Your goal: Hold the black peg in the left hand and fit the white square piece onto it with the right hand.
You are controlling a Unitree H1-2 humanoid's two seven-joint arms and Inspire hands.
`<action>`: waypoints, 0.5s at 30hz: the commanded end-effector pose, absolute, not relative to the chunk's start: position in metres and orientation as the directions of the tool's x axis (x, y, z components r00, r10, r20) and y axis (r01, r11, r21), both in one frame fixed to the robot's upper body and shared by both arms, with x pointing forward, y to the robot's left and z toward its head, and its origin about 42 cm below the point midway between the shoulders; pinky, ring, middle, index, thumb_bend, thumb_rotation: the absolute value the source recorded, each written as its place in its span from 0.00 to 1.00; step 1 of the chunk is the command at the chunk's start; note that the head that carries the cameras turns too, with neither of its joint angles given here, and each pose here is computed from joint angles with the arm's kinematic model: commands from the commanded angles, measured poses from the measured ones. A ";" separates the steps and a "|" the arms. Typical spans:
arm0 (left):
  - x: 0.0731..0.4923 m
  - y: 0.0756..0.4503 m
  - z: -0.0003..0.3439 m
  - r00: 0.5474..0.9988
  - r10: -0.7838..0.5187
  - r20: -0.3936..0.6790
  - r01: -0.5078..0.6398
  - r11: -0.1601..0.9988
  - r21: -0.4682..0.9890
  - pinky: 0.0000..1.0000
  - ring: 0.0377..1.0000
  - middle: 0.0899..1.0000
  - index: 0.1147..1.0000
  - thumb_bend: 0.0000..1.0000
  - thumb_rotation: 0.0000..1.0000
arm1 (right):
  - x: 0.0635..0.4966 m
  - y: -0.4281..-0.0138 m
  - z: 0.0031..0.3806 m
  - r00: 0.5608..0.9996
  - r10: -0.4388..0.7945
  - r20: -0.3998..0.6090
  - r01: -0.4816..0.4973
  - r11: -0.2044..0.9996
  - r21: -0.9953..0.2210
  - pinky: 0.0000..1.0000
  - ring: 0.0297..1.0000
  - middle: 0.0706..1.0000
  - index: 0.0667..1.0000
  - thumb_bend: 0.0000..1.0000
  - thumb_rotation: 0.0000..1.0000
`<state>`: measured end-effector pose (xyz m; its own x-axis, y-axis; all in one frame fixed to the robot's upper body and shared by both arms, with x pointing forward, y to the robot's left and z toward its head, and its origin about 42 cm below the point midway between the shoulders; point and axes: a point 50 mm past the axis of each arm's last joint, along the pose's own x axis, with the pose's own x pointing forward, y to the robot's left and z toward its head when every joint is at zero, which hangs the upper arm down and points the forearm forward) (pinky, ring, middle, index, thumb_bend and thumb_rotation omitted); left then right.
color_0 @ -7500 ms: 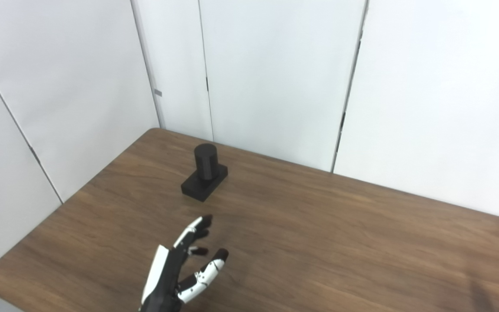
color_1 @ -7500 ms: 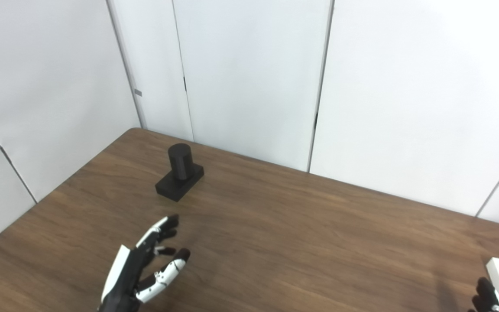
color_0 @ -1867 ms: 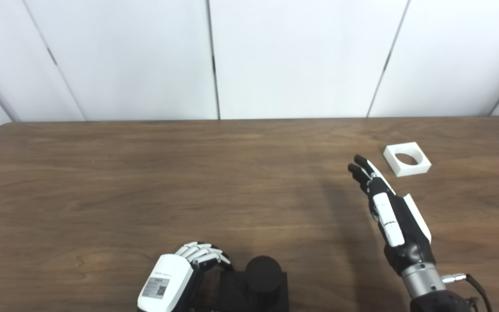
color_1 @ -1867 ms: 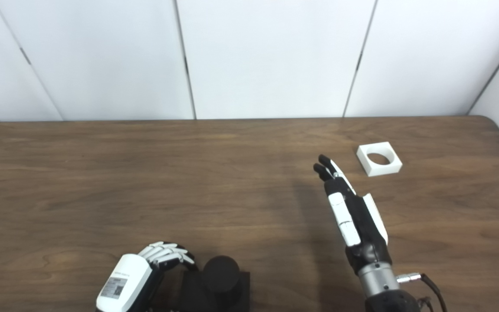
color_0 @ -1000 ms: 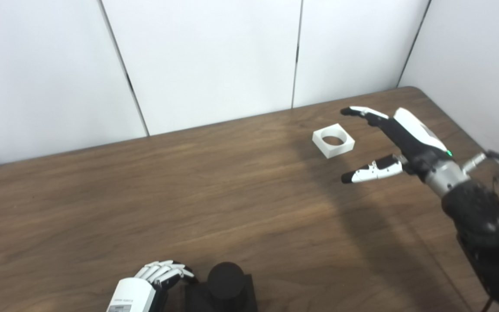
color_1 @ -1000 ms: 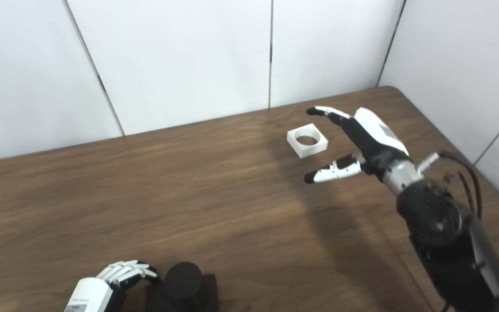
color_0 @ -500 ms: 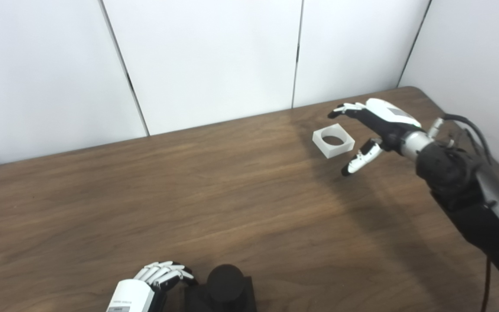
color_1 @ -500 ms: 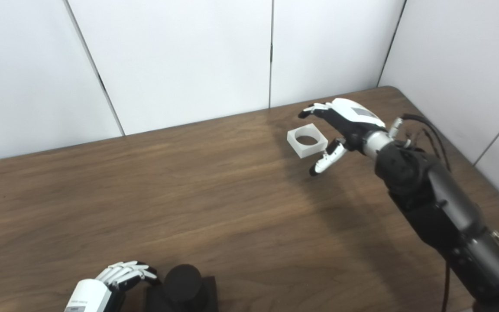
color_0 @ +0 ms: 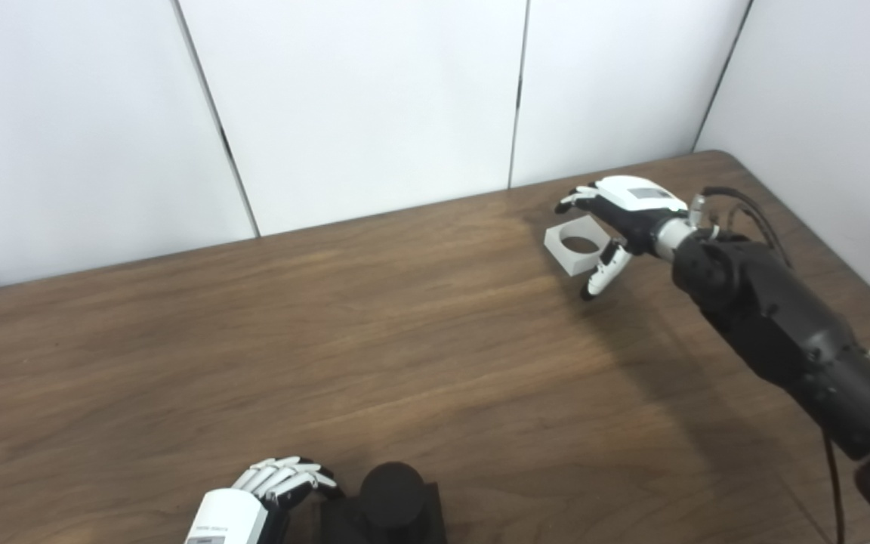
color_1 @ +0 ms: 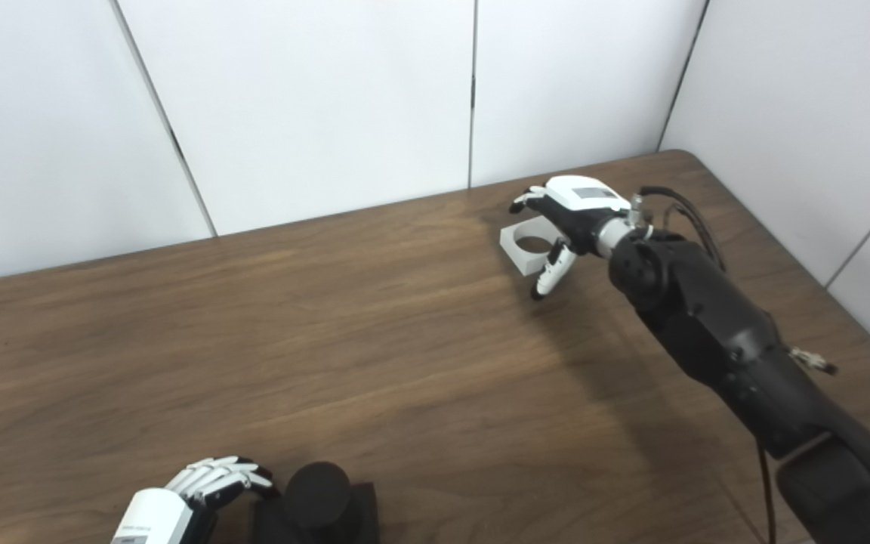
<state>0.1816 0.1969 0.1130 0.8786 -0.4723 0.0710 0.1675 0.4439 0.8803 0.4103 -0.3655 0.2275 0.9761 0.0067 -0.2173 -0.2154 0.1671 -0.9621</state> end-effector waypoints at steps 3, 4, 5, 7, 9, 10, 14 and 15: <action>0.170 0.200 0.106 0.878 -0.479 0.000 0.223 0.407 0.886 0.78 0.76 0.68 0.42 0.52 0.05 | 0.433 -0.369 0.255 0.991 0.017 -0.136 -0.137 0.083 -0.987 0.99 1.00 0.95 0.85 0.86 0.14; 0.170 0.200 0.106 0.878 -0.479 0.002 0.221 0.408 0.886 0.78 0.76 0.68 0.42 0.52 0.05 | 0.435 -0.370 0.254 0.990 0.015 -0.142 -0.143 0.074 -0.987 0.99 1.00 0.95 0.85 0.85 0.14; 0.169 0.200 0.106 0.878 -0.478 0.003 0.219 0.408 0.886 0.78 0.75 0.68 0.42 0.52 0.05 | 0.437 -0.371 0.253 0.989 0.012 -0.148 -0.148 0.067 -0.987 0.99 1.00 0.95 0.85 0.85 0.15; 0.169 0.199 0.107 0.878 -0.479 0.004 0.219 0.408 0.887 0.78 0.75 0.68 0.42 0.52 0.05 | 0.441 -0.374 0.253 0.988 0.007 -0.156 -0.156 0.058 -0.986 0.99 1.00 0.95 0.84 0.86 0.14; 0.168 0.198 0.108 0.877 -0.481 0.005 0.220 0.410 0.885 0.78 0.75 0.68 0.42 0.52 0.05 | 0.444 -0.376 0.253 0.987 0.005 -0.163 -0.163 0.045 -0.986 0.99 1.00 0.95 0.84 0.86 0.15; 0.168 0.198 0.108 0.876 -0.483 0.006 0.221 0.411 0.884 0.78 0.75 0.68 0.42 0.52 0.05 | 0.445 -0.377 0.253 0.986 0.005 -0.164 -0.164 0.039 -0.986 0.99 1.00 0.94 0.84 0.86 0.15; 0.168 0.195 0.110 0.875 -0.485 0.004 0.225 0.413 0.883 0.78 0.75 0.68 0.42 0.52 0.05 | 0.449 -0.380 0.254 0.985 -0.001 -0.170 -0.170 0.030 -0.985 0.98 1.00 0.94 0.83 0.87 0.16; 0.168 0.195 0.110 0.875 -0.484 0.003 0.224 0.411 0.884 0.78 0.75 0.68 0.42 0.52 0.05 | 0.450 -0.381 0.254 0.985 -0.001 -0.170 -0.170 0.027 -0.985 0.98 1.00 0.94 0.83 0.87 0.15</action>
<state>0.1758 0.1943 0.1157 0.8787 -0.4727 0.0669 0.1723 0.4446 0.8790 0.4406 -0.3728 0.2231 0.9660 0.0022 -0.2585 -0.2578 0.0818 -0.9627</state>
